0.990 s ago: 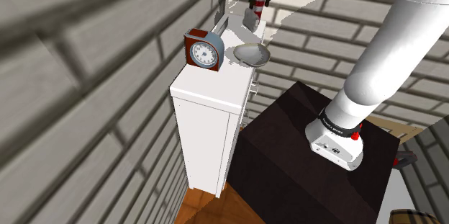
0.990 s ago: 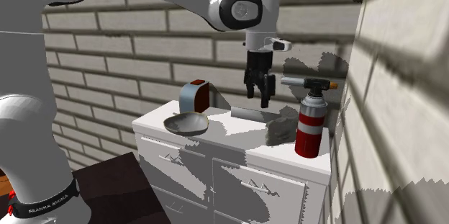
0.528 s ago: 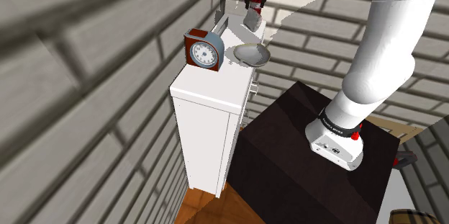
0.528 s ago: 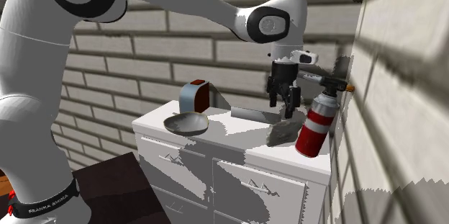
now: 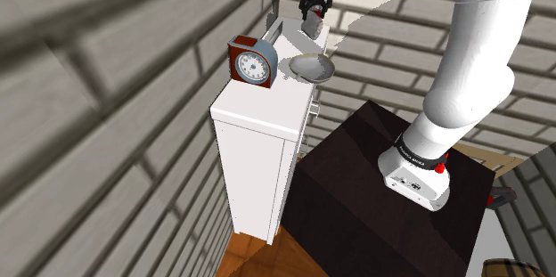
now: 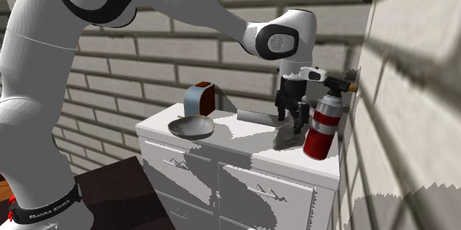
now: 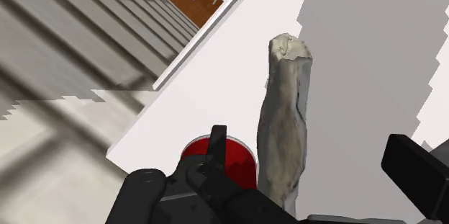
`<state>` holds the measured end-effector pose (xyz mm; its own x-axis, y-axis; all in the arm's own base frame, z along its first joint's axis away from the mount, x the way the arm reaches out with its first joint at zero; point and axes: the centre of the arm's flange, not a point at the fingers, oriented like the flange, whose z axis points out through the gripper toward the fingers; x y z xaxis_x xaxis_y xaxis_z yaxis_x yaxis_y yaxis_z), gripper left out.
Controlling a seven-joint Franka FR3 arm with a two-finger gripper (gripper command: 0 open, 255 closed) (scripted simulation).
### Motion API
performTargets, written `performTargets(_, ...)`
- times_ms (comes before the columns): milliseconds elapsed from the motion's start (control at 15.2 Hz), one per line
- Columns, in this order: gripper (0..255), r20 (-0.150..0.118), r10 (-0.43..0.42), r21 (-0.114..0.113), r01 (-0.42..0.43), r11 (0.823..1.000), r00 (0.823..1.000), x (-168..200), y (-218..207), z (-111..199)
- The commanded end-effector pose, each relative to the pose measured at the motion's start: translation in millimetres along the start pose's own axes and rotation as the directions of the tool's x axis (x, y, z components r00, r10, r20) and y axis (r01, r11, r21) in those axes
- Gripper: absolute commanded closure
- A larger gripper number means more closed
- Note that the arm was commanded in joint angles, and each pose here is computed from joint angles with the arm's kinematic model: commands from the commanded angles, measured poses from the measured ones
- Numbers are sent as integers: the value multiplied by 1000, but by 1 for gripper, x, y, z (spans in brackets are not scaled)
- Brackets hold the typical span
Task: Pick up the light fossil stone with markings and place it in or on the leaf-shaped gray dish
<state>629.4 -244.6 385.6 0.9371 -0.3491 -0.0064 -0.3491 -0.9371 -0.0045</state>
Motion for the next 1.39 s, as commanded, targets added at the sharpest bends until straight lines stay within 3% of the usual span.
performTargets(0, 0, 10, 6, -3, -6, 1000, 1000, 2, 1, 10)
performTargets(396, 0, 10, 6, -3, -6, 1000, 1000, 2, 1, 10)
performTargets(462, 255, 10, 6, -3, -6, 1000, 1000, 3, 2, 10)
performTargets(1056, 255, 10, 6, -3, -6, 1000, 1000, 2, 1, 10)
performTargets(1320, 255, 10, 6, -3, -6, 1000, 1000, 2, 1, -11)
